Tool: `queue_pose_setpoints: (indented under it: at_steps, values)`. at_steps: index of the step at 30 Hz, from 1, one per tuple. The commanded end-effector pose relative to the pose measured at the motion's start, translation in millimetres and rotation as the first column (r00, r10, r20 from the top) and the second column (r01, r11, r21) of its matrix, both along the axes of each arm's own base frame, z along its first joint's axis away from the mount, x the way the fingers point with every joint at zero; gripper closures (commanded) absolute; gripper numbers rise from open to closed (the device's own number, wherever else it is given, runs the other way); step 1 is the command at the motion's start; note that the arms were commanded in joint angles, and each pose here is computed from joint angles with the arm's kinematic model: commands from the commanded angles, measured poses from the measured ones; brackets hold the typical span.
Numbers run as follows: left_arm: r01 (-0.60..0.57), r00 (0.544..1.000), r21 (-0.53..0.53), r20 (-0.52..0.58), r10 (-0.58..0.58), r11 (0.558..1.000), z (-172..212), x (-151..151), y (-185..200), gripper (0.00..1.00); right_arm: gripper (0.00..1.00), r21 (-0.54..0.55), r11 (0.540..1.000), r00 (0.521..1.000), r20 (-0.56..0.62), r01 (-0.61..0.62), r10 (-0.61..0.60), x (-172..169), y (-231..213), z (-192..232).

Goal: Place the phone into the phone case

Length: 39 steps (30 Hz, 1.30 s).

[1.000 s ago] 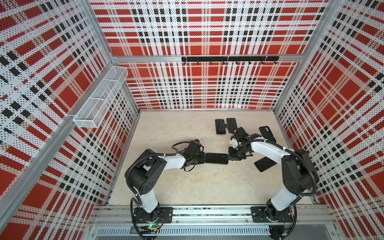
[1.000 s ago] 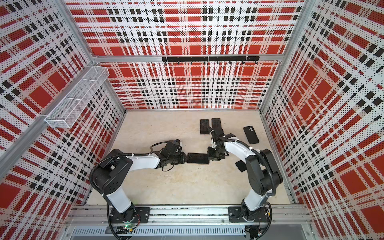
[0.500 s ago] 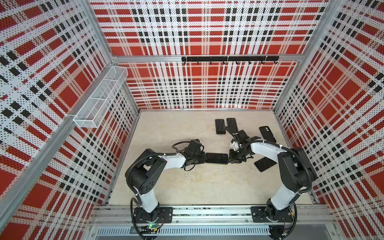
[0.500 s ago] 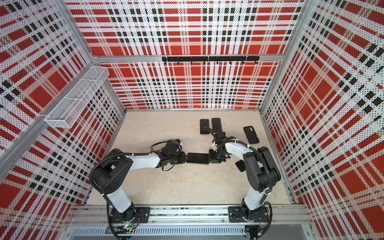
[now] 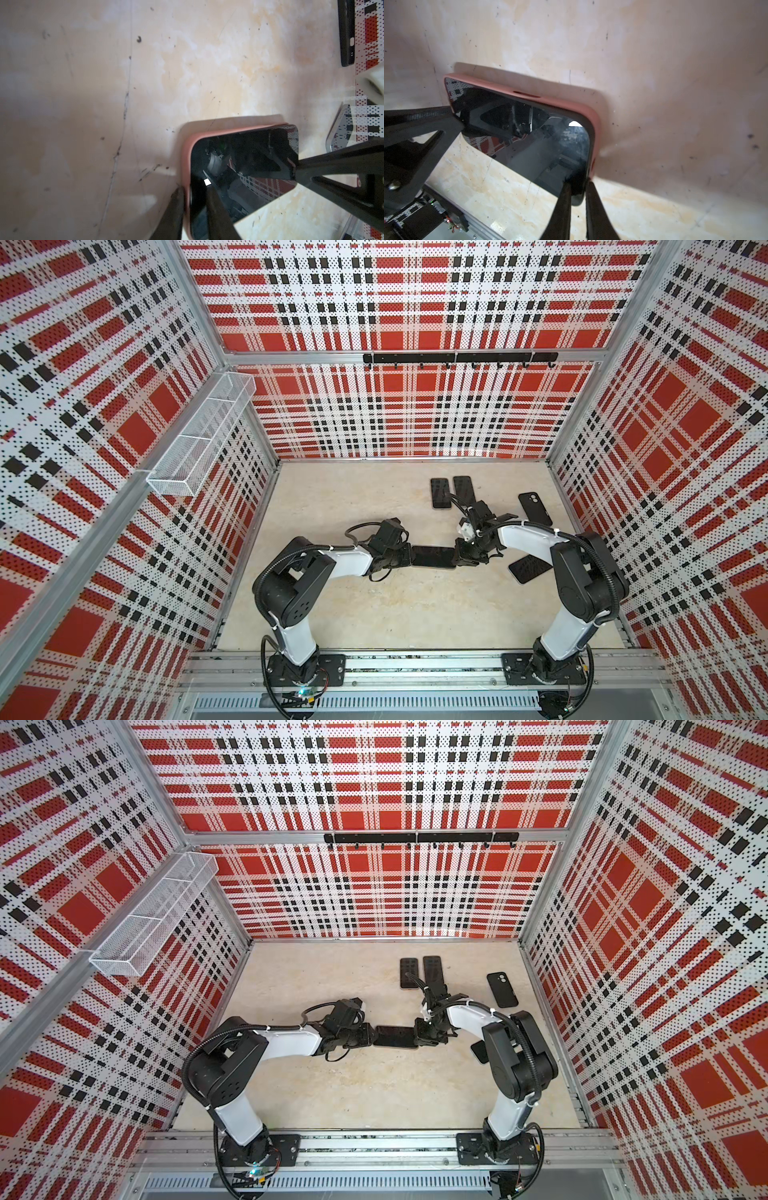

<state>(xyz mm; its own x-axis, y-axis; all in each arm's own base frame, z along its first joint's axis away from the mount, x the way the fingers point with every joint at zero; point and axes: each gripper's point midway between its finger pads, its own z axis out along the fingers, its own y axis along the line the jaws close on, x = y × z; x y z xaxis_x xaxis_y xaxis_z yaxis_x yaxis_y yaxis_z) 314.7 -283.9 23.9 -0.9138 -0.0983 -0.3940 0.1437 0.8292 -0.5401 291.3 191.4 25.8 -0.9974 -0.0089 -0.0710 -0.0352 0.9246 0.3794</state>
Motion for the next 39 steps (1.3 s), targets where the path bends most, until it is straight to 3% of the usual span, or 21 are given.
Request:
queue_pose_setpoints:
  at_steps: [1, 8, 26, 29, 34, 39]
  values:
    - [0.032, 0.999, 0.026, -0.038, -0.031, 0.999, -16, -10, -1, 0.76, 0.88, -0.235, 0.971, 0.982, -0.187, -0.046, 0.001, -56, -28, -57]
    - [0.051, 0.997, 0.024, -0.054, -0.050, 0.998, -22, -17, 0, 0.76, 0.91, -0.280, 0.957, 0.951, -0.308, -0.073, -0.017, -95, -26, -97]
    - [0.068, 0.996, 0.024, -0.065, -0.066, 0.997, -23, -20, 6, 0.77, 0.93, -0.332, 0.932, 0.881, -0.472, -0.146, -0.030, -155, -32, -155]
    - [0.063, 0.996, 0.019, -0.061, -0.062, 0.998, -21, -16, 7, 0.77, 0.93, -0.335, 0.933, 0.916, -0.402, -0.136, -0.011, -130, -24, -137]
    - [0.041, 0.998, 0.034, -0.043, -0.039, 0.999, -17, -5, 17, 0.76, 0.86, -0.312, 0.947, 0.981, -0.194, -0.077, 0.016, -51, -13, -50]
    - [0.030, 0.999, 0.041, -0.038, -0.028, 0.999, -19, 5, 22, 0.76, 0.82, -0.275, 0.959, 0.997, -0.061, -0.065, 0.050, -5, -18, 10]
